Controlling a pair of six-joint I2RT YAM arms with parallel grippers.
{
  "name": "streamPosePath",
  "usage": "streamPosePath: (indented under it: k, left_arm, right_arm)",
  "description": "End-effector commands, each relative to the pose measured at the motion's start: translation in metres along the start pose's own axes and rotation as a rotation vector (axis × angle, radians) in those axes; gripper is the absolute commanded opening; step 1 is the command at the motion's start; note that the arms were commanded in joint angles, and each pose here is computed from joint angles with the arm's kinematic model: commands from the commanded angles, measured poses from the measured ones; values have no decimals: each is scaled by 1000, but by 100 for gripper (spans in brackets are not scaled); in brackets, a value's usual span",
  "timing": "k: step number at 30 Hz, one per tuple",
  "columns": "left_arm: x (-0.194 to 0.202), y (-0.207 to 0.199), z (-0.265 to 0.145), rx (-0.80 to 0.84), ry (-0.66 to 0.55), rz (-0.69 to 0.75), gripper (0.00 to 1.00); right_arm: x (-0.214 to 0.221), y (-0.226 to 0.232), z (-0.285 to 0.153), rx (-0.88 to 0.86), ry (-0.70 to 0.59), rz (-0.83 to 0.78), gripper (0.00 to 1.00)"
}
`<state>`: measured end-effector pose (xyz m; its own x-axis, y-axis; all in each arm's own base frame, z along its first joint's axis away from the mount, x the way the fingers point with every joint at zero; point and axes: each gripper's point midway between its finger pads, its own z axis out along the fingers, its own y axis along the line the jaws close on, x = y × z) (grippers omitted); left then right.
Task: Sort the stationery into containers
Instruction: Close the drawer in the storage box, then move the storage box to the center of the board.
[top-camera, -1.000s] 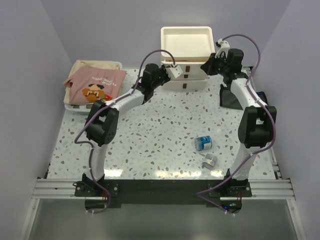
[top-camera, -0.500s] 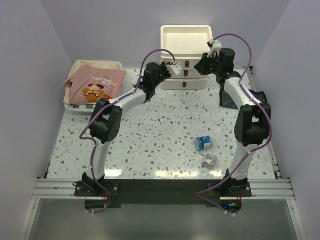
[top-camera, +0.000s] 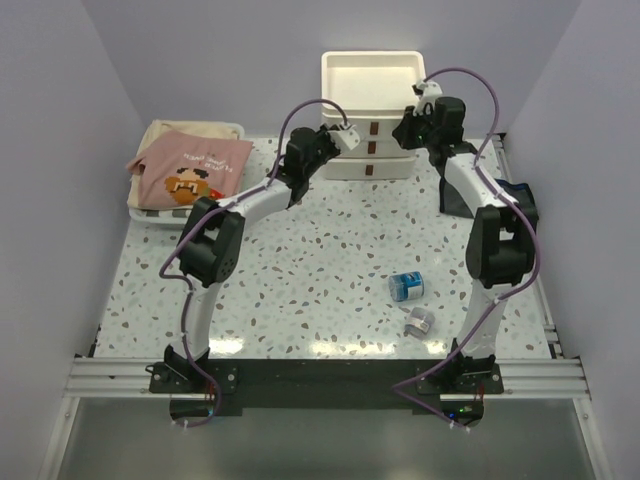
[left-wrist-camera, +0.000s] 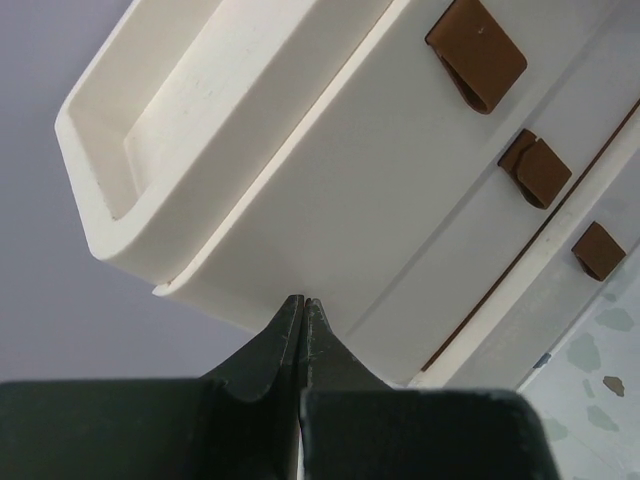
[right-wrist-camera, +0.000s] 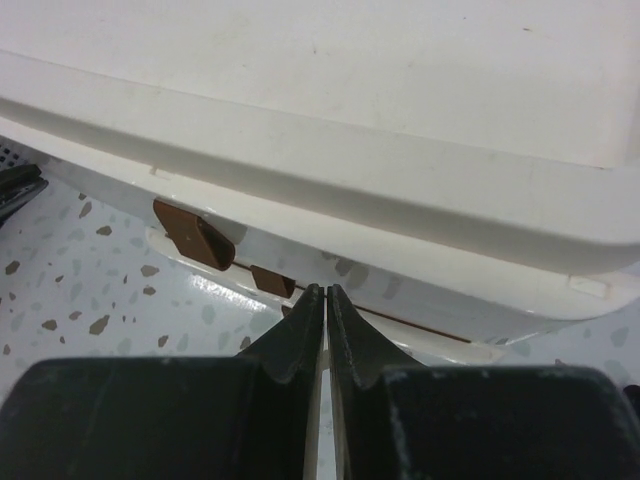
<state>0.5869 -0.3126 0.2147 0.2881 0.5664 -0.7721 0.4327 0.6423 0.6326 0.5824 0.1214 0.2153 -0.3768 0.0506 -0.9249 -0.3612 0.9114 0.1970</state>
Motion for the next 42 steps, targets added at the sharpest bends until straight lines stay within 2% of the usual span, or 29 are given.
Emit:
streamPosePath:
  k: [1, 10, 14, 15, 16, 19, 20, 21, 23, 25, 26, 29, 38, 42]
  left_arm:
    - [-10, 34, -13, -105, -17, -19, 0]
    - [-12, 28, -26, -102, 1, -23, 0]
    - [-21, 33, -57, -93, 2, -41, 0]
    - [-11, 16, -67, -40, 15, -52, 0]
    - [-23, 23, -79, -41, -7, -69, 1]
    - [-17, -15, -93, 129, 0, -184, 0]
    - [-7, -27, -96, 181, 42, -285, 0]
    - [-12, -36, -95, 240, 23, -352, 0]
    - [7, -47, -90, 271, 73, -563, 0]
    - [15, -62, -84, 337, 74, -680, 0]
    - [13, -60, -81, 326, 60, -769, 0]
    - [16, -68, -74, 340, 50, -839, 0]
    - [35, -69, -45, 311, 47, -883, 0]
    - [49, -67, -29, 269, 57, -872, 0]
  right_arm:
    - [-27, -1, 4, 27, -74, -43, 9]
    - [-31, 10, -2, -4, -73, -52, 9]
    - [-12, 22, -33, -21, 2, -56, 10]
    - [-5, 26, -49, -26, 18, -57, 13]
    - [2, 29, -57, -33, 36, -59, 16]
    - [30, 37, -86, -53, 95, -95, 27]
    - [39, 37, -92, -49, 111, -110, 29]
    - [59, 35, -97, -43, 151, -103, 30]
    - [63, 36, -110, -33, 157, -105, 31]
    - [69, 37, -117, -30, 166, -112, 31]
    - [71, 37, -116, -31, 163, -123, 30]
    - [84, 19, -105, 32, 165, -63, 27]
    - [79, -26, -57, 68, 138, 253, 22]
    - [81, -34, -36, 58, 132, 318, 20]
